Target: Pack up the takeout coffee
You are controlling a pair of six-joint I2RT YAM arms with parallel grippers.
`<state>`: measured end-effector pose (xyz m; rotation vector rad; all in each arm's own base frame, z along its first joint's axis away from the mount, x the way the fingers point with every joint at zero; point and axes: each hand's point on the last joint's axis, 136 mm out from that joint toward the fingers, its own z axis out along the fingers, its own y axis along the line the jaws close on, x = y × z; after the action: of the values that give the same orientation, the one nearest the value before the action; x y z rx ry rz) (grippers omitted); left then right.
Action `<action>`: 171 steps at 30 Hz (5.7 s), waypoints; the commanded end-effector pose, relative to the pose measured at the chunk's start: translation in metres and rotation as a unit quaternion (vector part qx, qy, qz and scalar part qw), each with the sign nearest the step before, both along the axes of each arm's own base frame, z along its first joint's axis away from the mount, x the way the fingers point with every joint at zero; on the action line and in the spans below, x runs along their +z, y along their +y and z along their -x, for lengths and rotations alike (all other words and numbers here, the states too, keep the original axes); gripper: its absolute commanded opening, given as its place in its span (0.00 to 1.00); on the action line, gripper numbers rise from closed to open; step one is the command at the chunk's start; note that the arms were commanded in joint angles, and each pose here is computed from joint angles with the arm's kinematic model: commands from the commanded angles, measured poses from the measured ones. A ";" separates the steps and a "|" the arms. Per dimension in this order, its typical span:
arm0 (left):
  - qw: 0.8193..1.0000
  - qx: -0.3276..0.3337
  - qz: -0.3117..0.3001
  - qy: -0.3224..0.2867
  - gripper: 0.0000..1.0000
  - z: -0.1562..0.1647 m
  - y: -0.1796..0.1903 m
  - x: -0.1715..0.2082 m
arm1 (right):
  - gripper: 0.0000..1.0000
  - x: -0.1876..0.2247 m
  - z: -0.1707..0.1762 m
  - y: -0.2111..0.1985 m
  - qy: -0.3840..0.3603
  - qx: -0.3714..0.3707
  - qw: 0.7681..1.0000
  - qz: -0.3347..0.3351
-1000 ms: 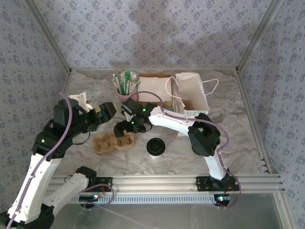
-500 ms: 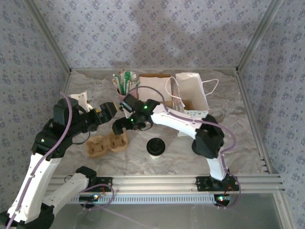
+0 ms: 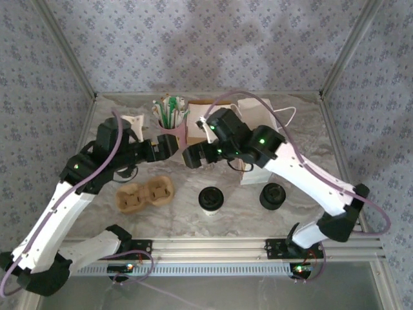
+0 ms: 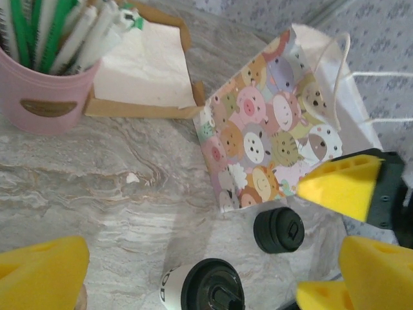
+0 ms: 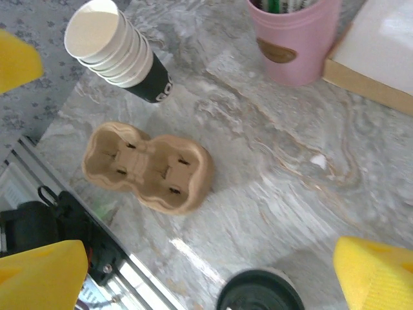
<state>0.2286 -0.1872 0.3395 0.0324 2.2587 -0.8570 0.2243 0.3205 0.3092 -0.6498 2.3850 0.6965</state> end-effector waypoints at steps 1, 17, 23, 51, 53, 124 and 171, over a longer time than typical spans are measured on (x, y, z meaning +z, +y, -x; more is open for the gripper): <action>1.000 -0.021 -0.004 -0.020 0.99 -0.003 -0.014 0.007 | 1.00 -0.020 0.014 -0.031 0.004 -0.002 0.999 0.048; 0.994 -0.061 -0.024 0.083 0.99 0.025 -0.022 -0.090 | 1.00 -0.062 0.034 -0.076 -0.013 -0.057 0.997 0.054; 0.996 -0.056 -0.014 0.075 1.00 0.030 -0.017 -0.096 | 1.00 -0.083 0.042 -0.069 0.022 -0.031 0.999 0.037; 0.997 -0.038 -0.025 0.058 0.99 0.035 0.005 -0.101 | 0.98 -0.133 0.076 -0.024 0.031 0.114 0.974 0.192; 0.998 -0.036 -0.024 0.056 1.00 0.036 0.007 -0.100 | 0.98 -0.136 0.076 -0.022 0.036 0.115 0.971 0.204; 0.999 -0.031 0.015 0.000 0.99 0.016 -0.001 -0.053 | 0.70 -0.132 0.084 -0.033 0.083 0.080 0.962 0.246; 0.992 -0.080 0.038 -0.087 0.99 -0.135 -0.090 0.092 | 0.69 0.121 0.066 -0.170 -0.090 -0.070 0.993 0.020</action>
<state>0.3585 -0.2768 0.4137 0.2049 2.1122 -0.9756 0.1570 0.1648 0.4217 -0.5501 2.2803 0.5613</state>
